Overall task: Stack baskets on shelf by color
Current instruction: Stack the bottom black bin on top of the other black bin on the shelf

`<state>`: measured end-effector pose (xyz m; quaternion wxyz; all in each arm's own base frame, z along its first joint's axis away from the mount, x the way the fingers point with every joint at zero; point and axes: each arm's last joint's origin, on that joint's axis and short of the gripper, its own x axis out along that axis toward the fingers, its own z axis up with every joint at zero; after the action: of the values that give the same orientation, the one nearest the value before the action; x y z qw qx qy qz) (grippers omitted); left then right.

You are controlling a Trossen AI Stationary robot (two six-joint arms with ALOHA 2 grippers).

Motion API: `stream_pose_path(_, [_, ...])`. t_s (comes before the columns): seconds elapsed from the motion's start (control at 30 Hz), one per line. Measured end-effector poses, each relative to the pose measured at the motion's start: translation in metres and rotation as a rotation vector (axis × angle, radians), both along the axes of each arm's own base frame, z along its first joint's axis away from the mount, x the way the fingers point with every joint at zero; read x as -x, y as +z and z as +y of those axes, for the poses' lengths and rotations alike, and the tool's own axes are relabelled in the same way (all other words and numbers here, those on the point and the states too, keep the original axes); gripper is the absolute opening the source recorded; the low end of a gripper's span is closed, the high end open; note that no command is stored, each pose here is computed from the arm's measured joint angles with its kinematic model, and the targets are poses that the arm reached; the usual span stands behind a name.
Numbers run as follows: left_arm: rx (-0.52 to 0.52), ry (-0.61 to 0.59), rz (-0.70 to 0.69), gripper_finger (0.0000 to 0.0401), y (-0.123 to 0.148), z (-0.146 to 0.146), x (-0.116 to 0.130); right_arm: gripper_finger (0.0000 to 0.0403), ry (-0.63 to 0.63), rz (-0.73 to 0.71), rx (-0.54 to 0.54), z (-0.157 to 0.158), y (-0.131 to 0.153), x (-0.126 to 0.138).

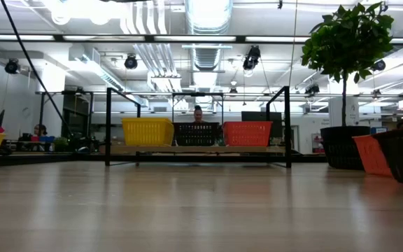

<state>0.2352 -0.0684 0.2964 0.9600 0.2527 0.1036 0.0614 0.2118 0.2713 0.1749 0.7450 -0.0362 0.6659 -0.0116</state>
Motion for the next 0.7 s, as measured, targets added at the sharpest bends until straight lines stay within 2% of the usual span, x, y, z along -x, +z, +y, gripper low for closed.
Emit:
stream_pose_path(0.23, [0.015,0.000,-0.044,0.0038,0.007,0.005,0.015,0.0009,0.181,-0.079,-0.026,-0.002,0.039,-0.015])
stream_pose_path(0.43, [0.041,0.003,-0.143,0.0038,0.025,0.014,0.038,0.0009,0.202,-0.210,0.033,-0.022,0.076,-0.047])
stream_pose_path(0.7, [0.122,0.011,-0.172,0.0038,0.016,0.019,0.054,0.0009,0.183,-0.250,0.080,-0.075,0.105,-0.096])
